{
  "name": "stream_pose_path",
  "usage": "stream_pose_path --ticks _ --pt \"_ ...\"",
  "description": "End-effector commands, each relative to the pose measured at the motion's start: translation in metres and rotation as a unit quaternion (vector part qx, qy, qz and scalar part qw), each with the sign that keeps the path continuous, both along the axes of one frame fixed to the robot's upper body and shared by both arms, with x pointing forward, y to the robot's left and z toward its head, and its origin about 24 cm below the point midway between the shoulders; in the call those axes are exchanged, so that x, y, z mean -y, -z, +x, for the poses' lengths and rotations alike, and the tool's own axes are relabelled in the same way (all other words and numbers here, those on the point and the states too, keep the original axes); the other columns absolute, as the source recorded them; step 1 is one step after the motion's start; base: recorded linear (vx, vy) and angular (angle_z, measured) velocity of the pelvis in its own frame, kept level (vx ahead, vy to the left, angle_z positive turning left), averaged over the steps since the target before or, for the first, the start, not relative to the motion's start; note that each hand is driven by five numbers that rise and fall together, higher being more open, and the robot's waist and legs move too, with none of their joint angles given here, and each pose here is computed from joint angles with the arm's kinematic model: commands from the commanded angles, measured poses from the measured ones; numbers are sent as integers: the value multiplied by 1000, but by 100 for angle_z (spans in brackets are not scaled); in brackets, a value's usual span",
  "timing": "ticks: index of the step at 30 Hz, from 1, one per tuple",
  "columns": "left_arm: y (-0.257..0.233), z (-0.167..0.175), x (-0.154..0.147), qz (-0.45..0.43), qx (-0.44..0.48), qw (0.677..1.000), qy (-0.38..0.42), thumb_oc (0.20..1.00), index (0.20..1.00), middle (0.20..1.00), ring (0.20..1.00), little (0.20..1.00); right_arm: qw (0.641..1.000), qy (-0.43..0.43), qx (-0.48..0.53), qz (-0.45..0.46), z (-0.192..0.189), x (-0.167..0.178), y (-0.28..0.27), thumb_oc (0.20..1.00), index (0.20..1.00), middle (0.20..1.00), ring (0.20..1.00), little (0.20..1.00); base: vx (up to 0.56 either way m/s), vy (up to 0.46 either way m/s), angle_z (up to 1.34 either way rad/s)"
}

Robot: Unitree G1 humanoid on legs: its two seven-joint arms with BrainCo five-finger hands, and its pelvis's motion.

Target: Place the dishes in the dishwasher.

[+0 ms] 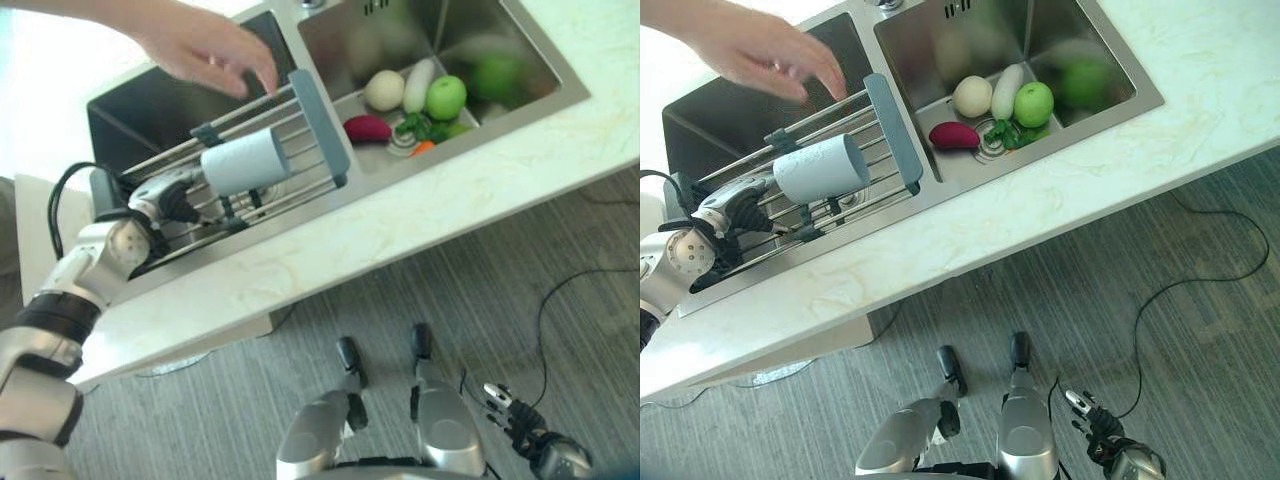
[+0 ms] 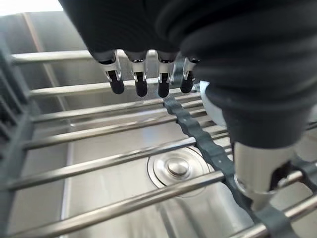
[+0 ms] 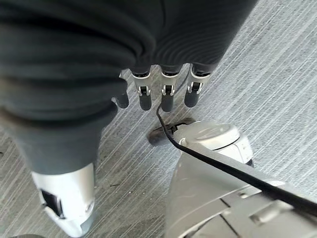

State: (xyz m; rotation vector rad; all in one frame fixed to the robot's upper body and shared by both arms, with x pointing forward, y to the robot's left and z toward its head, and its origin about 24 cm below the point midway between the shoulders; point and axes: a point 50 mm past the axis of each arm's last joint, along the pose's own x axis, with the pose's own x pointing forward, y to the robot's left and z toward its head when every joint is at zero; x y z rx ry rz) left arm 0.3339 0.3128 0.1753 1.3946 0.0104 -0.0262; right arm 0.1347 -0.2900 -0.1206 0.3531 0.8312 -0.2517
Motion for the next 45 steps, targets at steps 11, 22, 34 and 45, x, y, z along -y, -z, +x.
stream_pose_path --ticks 11,22,34,45 --pt "-15 -19 -48 -39 57 992 -107 1000 1000 1000 1000 1000 996 24 -80 10 -38 -10 19 1000 1000 1000 1000 1000 42 -38 14" --pt "-37 -20 -31 -75 98 991 -51 1000 1000 1000 1000 1000 992 31 -119 17 -60 -12 27 1000 1000 1000 1000 1000 36 -24 9" --pt "-53 -2 -6 -63 86 994 -6 1000 1000 1000 1000 1000 991 29 -126 17 -67 -7 26 1000 1000 1000 1000 1000 10 -7 -8" --pt "-65 12 13 -50 86 995 7 1000 1000 1000 1000 1000 997 16 -79 6 -47 3 15 1000 1000 1000 1000 1000 -26 21 -18"
